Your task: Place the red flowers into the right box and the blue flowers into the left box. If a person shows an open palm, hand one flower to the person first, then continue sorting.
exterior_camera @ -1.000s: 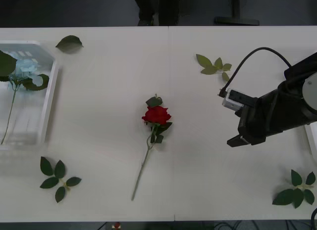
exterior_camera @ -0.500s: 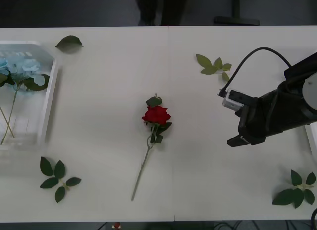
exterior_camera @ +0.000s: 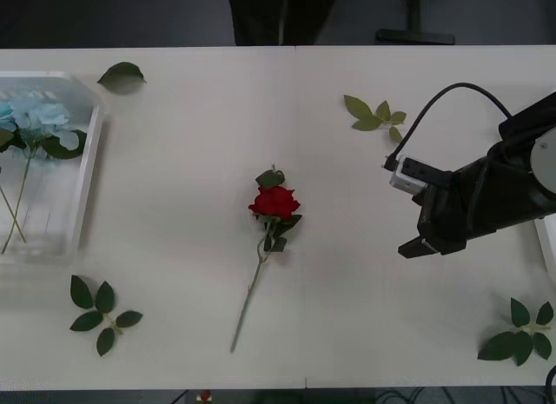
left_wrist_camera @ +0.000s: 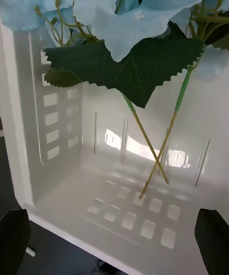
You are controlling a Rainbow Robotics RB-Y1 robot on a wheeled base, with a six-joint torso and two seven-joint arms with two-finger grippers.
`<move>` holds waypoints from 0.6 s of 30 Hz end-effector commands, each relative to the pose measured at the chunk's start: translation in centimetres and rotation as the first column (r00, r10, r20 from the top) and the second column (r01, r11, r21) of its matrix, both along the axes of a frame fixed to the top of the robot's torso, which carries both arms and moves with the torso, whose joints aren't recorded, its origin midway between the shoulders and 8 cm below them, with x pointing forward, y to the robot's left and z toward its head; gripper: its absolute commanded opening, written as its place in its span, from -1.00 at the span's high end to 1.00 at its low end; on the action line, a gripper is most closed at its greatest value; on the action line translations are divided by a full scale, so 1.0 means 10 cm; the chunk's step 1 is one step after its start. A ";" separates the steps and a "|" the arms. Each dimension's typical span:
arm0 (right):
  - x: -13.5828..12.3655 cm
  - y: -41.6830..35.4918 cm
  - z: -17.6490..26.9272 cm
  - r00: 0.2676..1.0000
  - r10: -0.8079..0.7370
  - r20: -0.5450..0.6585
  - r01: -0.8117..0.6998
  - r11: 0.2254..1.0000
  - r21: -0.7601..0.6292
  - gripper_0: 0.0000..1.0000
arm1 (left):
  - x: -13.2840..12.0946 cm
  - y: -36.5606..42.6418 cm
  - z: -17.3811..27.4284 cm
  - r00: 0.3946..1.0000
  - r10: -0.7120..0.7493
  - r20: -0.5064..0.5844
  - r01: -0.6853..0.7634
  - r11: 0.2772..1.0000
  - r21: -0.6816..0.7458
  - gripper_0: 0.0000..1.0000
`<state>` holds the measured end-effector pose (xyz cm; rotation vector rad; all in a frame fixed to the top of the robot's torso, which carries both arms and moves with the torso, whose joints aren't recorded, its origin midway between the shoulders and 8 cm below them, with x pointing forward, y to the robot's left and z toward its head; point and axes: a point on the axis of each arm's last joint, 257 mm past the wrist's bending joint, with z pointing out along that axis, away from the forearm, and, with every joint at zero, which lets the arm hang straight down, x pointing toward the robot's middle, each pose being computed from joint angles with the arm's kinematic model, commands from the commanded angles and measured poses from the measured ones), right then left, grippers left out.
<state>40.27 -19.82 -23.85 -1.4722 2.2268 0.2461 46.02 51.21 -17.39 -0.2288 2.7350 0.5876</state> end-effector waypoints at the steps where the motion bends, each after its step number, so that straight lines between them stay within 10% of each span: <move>1: 0.05 0.06 0.13 0.999 0.007 0.036 -0.008 1.000 0.015 -1.00 | 0.02 -0.08 0.20 1.000 -0.022 -0.008 0.022 1.000 -0.016 -1.00; 18: 0.05 0.06 0.13 0.999 0.007 0.036 -0.008 1.000 0.015 -1.00 | 0.15 -1.57 -0.04 0.962 -0.274 0.001 0.262 0.918 -0.298 -1.00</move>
